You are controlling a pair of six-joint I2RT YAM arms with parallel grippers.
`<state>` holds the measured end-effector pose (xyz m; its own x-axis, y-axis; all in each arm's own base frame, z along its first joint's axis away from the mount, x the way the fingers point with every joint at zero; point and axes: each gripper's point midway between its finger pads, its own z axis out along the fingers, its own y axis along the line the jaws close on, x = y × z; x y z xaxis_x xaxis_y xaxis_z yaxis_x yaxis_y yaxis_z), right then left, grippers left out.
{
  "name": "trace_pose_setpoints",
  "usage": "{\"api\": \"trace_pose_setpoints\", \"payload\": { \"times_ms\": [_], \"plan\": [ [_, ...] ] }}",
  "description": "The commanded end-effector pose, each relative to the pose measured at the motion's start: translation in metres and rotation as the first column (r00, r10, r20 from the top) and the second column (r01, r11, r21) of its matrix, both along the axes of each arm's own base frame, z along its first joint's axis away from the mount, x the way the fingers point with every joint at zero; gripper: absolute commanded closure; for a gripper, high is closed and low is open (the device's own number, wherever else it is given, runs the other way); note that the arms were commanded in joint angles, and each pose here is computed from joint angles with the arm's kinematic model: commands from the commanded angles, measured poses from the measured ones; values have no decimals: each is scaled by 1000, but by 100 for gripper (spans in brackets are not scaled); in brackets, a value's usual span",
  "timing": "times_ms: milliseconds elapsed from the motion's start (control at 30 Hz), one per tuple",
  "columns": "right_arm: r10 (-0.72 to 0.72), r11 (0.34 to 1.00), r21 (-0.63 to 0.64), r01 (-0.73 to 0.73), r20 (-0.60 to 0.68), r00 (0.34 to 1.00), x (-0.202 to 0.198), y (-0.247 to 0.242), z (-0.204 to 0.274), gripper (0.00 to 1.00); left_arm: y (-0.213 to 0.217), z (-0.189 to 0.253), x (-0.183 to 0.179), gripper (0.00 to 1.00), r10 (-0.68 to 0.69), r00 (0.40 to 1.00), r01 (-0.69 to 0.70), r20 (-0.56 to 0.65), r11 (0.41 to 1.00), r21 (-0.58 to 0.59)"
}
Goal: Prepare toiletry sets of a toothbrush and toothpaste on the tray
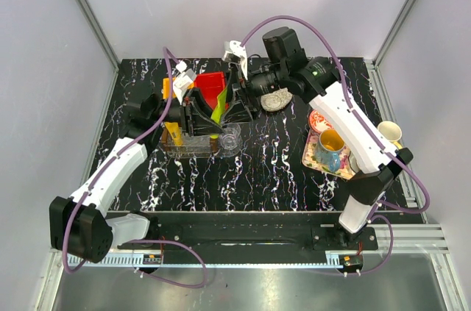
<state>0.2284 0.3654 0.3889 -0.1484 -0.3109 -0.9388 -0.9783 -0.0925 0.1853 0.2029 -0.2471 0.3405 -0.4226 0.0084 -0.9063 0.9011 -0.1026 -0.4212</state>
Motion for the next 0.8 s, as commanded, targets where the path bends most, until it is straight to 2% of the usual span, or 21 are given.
{"api": "trace_pose_setpoints", "payload": {
  "times_ms": [0, 133, 167, 267, 300, 333, 400, 433, 500, 567, 600, 667, 767],
  "plan": [
    [31, 998, 61, -35, 68, 997, -12, 4, 24, 25, -1, 13, -3, 100, 1, 996, 1, 85, 1000, -20],
    [43, 998, 50, -46, 57, 997, -14, 8, 19, 42, -1, 14, -3, 100, 2, 996, 0, 91, 1000, -22],
    [43, 998, 48, -46, 61, 997, -13, 9, 17, 51, -1, 15, -3, 100, 4, 995, -2, 95, 1000, -23],
    [40, 998, 39, -43, 61, 997, -12, 9, 14, 66, 0, 16, -4, 100, 6, 995, -3, 99, 1000, -25],
    [38, 999, 36, -41, 61, 997, -12, 9, 13, 77, 0, 16, -5, 100, 3, 994, -1, 109, 1000, -25],
    [36, 999, 34, -38, 62, 997, -11, 8, 12, 82, 0, 17, -6, 96, 4, 993, -1, 115, 1000, -24],
    [24, 999, 31, -26, 73, 997, -11, 7, 13, 88, 1, 14, -5, 88, 8, 993, -6, 118, 1000, -14],
    [16, 999, 28, -18, 76, 997, -9, 6, 12, 89, 1, 15, -5, 80, 10, 992, -9, 125, 1000, -12],
    [-10, 1000, 21, 8, 90, 996, -6, 4, 13, 91, 2, 10, -2, 71, 27, 991, -28, 133, 1000, 4],
    [-36, 999, 10, 35, 104, 994, -3, 2, 12, 92, 4, 12, 2, 61, 50, 980, -52, 191, 999, 6],
    [-47, 999, 8, 46, 110, 993, -2, 1, 13, 92, 7, 8, 3, 59, 63, 984, -67, 166, 997, 23],
    [-74, 997, -7, 75, 123, 990, 2, -2, 10, 92, 9, 12, 8, 51, 94, 972, -102, 215, 995, 24],
    [-109, 993, -21, 113, 141, 984, 8, -5, 8, 92, 16, 14, 16, 45, 141, 961, -154, 239, 987, 37]
  ]
}}
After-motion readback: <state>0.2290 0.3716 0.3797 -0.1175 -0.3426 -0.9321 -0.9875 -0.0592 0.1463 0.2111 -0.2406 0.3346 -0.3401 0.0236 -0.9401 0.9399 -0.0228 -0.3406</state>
